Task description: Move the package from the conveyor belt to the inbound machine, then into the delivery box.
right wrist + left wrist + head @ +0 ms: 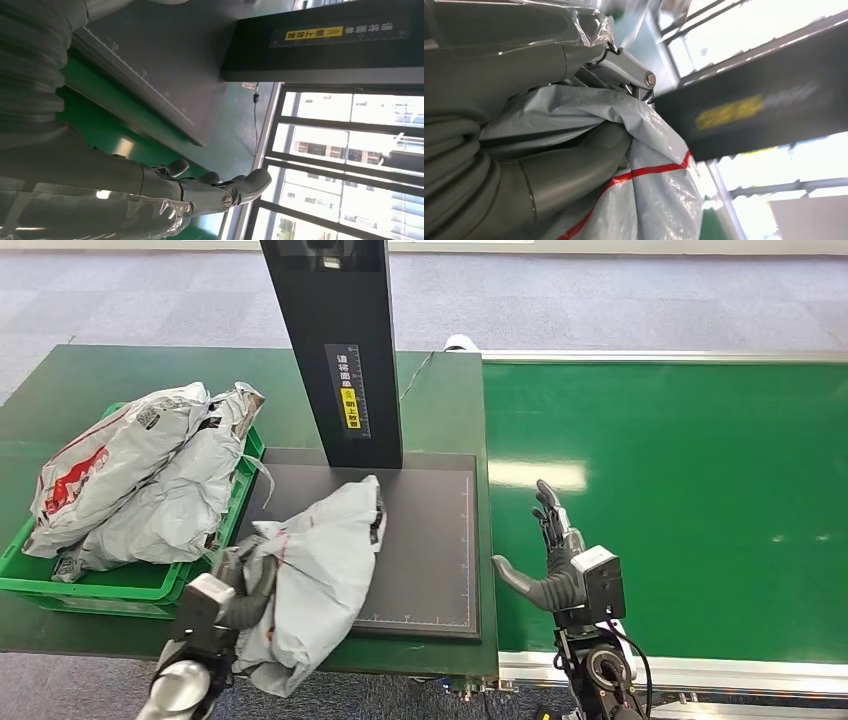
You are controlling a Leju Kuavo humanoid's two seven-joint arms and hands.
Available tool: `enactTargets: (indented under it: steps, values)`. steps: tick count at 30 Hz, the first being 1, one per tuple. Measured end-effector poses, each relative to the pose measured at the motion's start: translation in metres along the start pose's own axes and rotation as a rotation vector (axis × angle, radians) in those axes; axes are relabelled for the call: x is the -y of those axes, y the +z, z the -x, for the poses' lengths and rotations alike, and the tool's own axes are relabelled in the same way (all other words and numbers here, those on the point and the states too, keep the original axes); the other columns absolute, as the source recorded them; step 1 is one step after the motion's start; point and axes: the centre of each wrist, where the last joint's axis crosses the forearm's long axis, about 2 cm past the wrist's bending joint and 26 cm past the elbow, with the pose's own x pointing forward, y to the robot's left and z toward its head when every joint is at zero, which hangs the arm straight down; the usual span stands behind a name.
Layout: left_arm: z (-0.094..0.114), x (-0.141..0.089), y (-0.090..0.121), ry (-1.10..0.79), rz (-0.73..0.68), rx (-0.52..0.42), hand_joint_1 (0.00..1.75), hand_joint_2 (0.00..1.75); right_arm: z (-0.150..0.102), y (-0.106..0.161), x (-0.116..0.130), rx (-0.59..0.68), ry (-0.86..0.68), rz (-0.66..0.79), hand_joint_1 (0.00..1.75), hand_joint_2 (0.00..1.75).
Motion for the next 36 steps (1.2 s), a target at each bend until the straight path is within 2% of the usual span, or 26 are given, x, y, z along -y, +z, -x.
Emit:
enactTargets:
  steps: [3,9,18,23,27,30,36]
  values:
    - [-0.024,-0.019,0.006,-0.014,-0.076,0.128,1.75,1.75,0.001,0.009,0.001,-0.008,0.016,0.014,0.00,1.75]
    - [-0.073,-0.041,0.015,-0.067,-0.193,0.348,1.75,1.75,-0.003,0.015,-0.001,-0.001,0.028,0.036,0.00,1.75]
    - [-0.114,-0.086,0.022,-0.110,-0.300,0.524,1.75,1.75,-0.009,0.014,0.004,0.010,0.029,0.053,0.00,1.75]
    - [-0.135,-0.108,0.010,-0.110,-0.318,0.611,1.75,1.75,-0.010,0.014,0.005,0.011,0.025,0.057,0.00,1.75]
    - [-0.151,-0.128,0.001,-0.142,-0.334,0.647,1.75,1.75,-0.010,0.014,0.005,0.013,0.024,0.062,0.00,1.75]
    - [-0.161,-0.145,-0.006,-0.180,-0.373,0.636,1.75,1.75,-0.011,0.014,0.005,0.016,0.023,0.063,0.00,1.75]
    - [-0.162,-0.186,-0.031,-0.260,-0.477,0.505,1.75,1.75,-0.012,0.012,0.000,0.023,0.014,0.055,0.00,1.75]
